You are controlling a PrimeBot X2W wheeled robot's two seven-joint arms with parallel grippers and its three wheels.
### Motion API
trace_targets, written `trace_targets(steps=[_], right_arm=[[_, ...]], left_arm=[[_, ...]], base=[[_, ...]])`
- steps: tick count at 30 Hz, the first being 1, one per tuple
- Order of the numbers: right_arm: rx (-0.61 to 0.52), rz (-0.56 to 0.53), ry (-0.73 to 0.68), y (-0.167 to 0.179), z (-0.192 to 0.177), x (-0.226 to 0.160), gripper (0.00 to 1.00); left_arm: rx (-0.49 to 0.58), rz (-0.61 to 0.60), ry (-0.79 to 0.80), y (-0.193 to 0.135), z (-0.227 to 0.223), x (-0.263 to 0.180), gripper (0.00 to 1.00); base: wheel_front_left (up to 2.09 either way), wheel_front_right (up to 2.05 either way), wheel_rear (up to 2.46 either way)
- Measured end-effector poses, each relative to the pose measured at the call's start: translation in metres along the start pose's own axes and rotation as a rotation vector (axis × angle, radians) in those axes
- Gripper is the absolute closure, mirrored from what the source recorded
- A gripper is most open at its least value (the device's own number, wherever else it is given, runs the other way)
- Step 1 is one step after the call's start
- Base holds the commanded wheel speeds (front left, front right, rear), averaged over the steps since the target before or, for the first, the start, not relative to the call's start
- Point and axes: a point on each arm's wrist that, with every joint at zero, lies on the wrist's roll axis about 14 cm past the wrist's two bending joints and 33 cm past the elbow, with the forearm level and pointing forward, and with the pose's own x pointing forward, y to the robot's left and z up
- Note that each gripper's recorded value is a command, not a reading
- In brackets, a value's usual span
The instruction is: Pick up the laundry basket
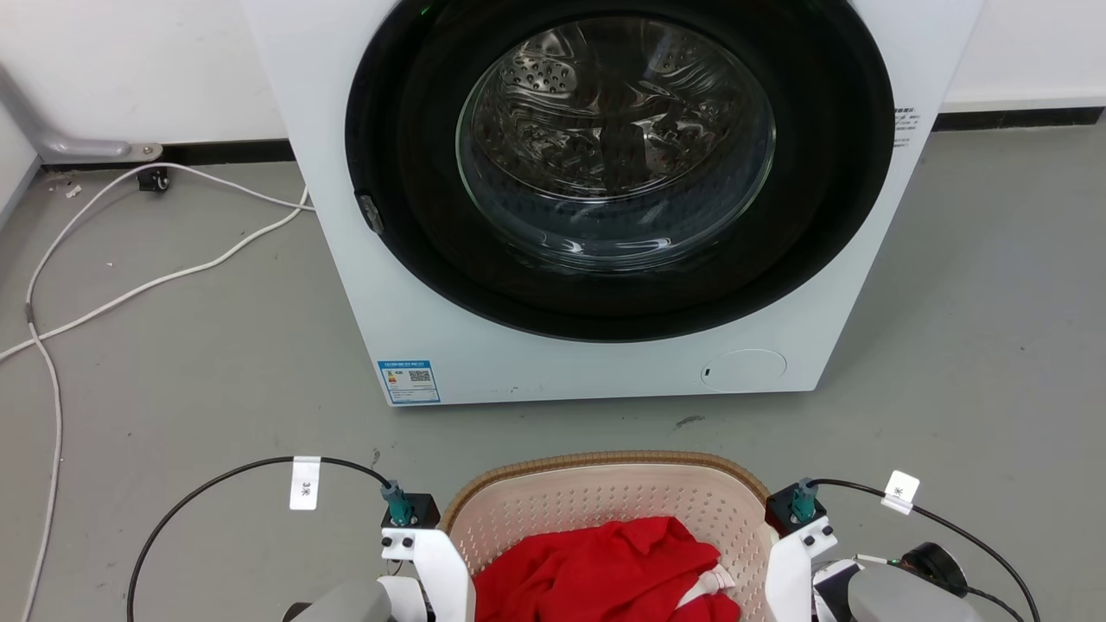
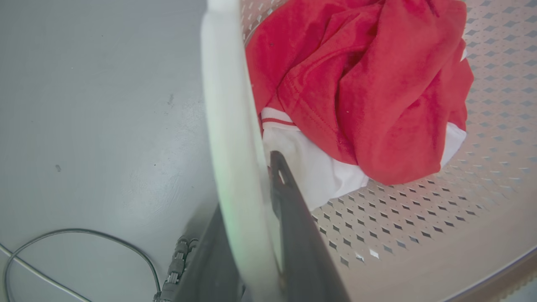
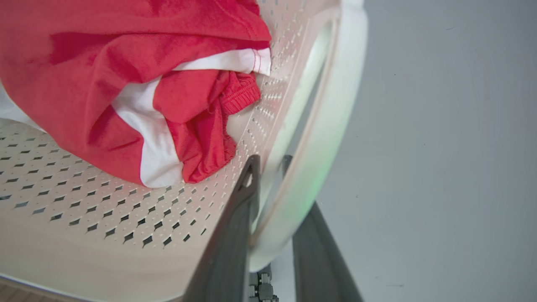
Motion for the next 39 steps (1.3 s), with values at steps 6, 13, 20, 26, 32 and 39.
trace_targets(steps=[6,13,20,26,32,39], right_arm=[[0.0,0.0,0.004,0.0,-0.0005,-0.0002,1.0],[-0.001,0.001,0.005,0.0004,-0.0003,-0.0005,1.0],[-0.001,0.003,0.009,0.0008,-0.0007,0.0,1.0],[0.0,0.003,0.012,0.0008,-0.0011,-0.0001,1.0],[0.0,0.003,0.011,0.0008,-0.0009,-0.0003,1.0],[-0.004,0.002,0.011,0.0005,-0.0009,-0.0006,1.0]], left_arm=[[0.0,0.0,0.006,-0.0001,-0.0011,-0.0002,1.0],[-0.002,-0.001,0.01,-0.0002,-0.0019,-0.0007,1.0],[-0.005,-0.001,0.013,0.0002,-0.0025,-0.0005,1.0],[-0.006,-0.003,0.015,-0.0001,-0.0029,-0.0004,1.0],[-0.006,-0.003,0.015,0.0,-0.0028,-0.0006,1.0],[-0.006,-0.004,0.016,-0.0003,-0.003,-0.0008,1.0]], base=[[0.0,0.0,0.0],[0.0,0.0,0.0],[0.0,0.0,0.0],[0.0,0.0,0.0],[0.0,0.0,0.0],[0.0,0.0,0.0]])
